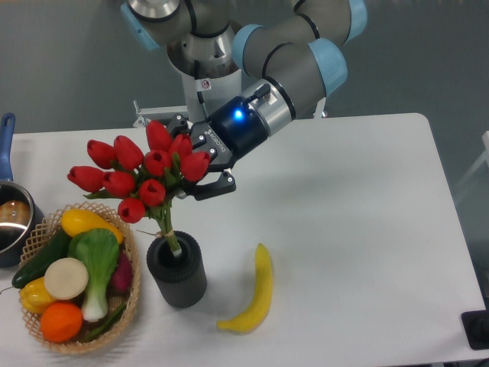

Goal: Pick up the flowers from the vase
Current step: 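Lift the gripped tulip bunch up out of the black vase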

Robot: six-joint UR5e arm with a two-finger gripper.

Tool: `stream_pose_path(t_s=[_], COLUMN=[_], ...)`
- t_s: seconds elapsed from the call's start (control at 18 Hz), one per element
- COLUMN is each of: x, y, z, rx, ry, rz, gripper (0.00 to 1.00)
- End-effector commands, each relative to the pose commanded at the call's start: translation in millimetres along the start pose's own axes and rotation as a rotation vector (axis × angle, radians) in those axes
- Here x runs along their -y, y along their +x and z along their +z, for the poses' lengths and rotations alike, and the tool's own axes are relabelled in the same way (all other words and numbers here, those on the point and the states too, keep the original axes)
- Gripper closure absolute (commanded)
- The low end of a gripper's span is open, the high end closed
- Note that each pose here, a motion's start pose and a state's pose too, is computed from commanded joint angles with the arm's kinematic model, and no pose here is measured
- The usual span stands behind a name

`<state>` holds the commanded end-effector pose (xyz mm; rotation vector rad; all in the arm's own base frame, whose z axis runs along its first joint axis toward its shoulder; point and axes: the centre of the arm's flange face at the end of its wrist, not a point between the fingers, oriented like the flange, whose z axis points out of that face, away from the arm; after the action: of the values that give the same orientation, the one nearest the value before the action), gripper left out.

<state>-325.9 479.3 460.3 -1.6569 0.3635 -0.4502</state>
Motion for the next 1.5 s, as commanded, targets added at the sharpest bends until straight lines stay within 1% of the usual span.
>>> stream_pose_path(t_s=[0.17, 0.33, 0.78, 0.94, 1.06, 1.28, 1.5], x=[8, 25, 57, 52, 52, 45, 41], y=[4, 4, -10, -29, -39, -65, -74], z=[3, 3, -12, -36, -60, -96, -116], rx=[-0.014, -0.035, -0.01, 0.034, 0.077, 0.144, 0.179], ry=[0.013, 0.049, 0.058, 0.061, 0.064, 0.06, 0.059], rz=[-0.004, -0.011, 0.0, -0.009, -0.007, -0.001, 0.011], gripper=[0.56, 0.56, 0.56, 0.56, 0.56, 0.56, 0.56])
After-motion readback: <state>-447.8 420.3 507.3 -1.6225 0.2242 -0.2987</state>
